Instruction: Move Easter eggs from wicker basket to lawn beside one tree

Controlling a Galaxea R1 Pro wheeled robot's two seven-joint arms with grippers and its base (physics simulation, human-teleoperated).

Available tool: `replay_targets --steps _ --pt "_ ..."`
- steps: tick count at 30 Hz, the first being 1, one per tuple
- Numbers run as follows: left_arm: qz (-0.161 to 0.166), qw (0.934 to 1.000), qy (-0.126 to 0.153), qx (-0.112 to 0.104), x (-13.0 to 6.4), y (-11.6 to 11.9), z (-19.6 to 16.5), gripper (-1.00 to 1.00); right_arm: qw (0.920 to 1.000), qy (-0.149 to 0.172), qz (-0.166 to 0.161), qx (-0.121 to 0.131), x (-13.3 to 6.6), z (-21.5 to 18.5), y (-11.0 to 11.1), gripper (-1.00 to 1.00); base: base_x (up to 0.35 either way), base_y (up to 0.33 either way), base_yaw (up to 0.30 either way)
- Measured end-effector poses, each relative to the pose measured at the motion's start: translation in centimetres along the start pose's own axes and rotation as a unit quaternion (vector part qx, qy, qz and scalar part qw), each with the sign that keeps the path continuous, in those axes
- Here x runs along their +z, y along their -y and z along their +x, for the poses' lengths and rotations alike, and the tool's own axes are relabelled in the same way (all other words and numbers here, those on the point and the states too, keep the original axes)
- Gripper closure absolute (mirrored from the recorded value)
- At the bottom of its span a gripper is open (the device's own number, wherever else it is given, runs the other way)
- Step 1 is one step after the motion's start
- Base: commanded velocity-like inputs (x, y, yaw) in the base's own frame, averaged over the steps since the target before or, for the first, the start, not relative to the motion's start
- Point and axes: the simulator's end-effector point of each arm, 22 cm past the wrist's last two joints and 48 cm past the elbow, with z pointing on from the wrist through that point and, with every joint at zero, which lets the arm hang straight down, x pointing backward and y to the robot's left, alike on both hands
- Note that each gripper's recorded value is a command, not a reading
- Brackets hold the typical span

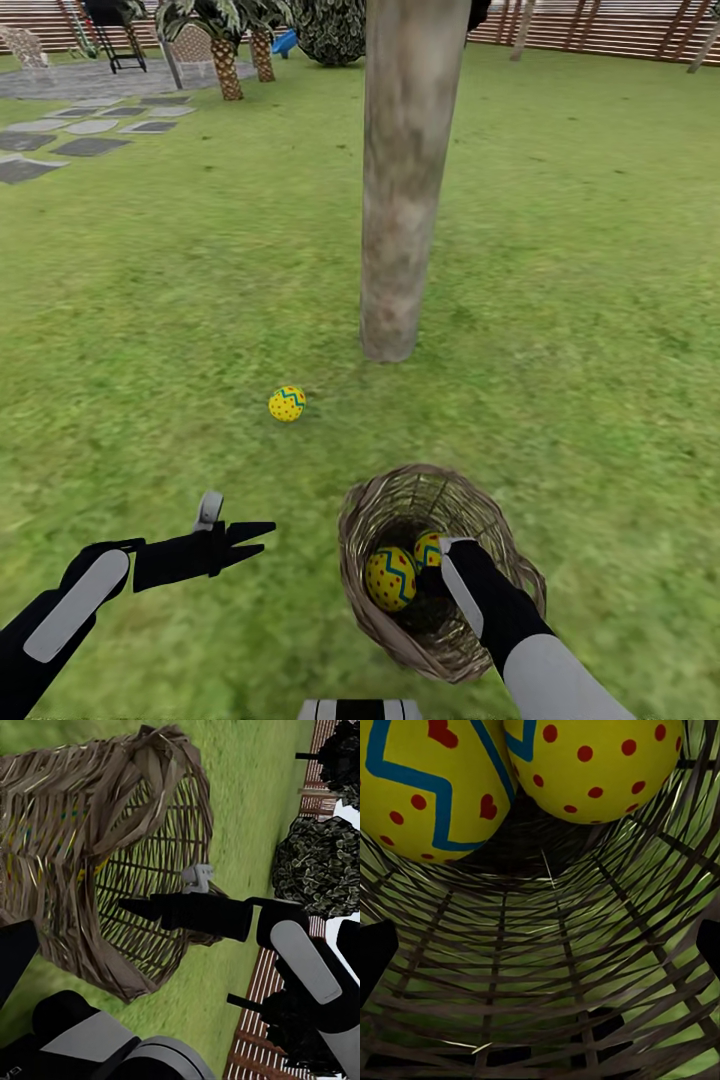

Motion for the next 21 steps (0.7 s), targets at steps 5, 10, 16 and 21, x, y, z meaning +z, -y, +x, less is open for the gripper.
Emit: replay_targets --steps 5,10,16,21 --pt "-0.001 1.0 -0.002 -0.004 0.1 -0.4 0.1 -1.0 1.0 0.001 0.0 0.001 0.1 -0.3 0.1 -1.0 0.0 0.0 0.0" --pt "-0.002 1.0 -0.003 -0.007 0.2 -0.7 0.2 -1.0 1.0 0.004 0.0 0.001 0.2 -0.7 0.1 -1.0 0.0 0.0 0.0" --pt "-0.003 0.9999 -0.004 -0.009 0.3 -0.9 0.3 -1.0 0.9999 0.012 -0.002 0.002 -0.1 -1.4 -0.1 -1.0 0.065 0.0 0.0" --pt "-0.002 0.9999 -0.005 -0.009 0.4 -0.9 0.4 -1.0 0.9998 0.017 -0.003 0.003 -0.2 -1.8 -0.1 -1.0 0.049 0.0 0.0"
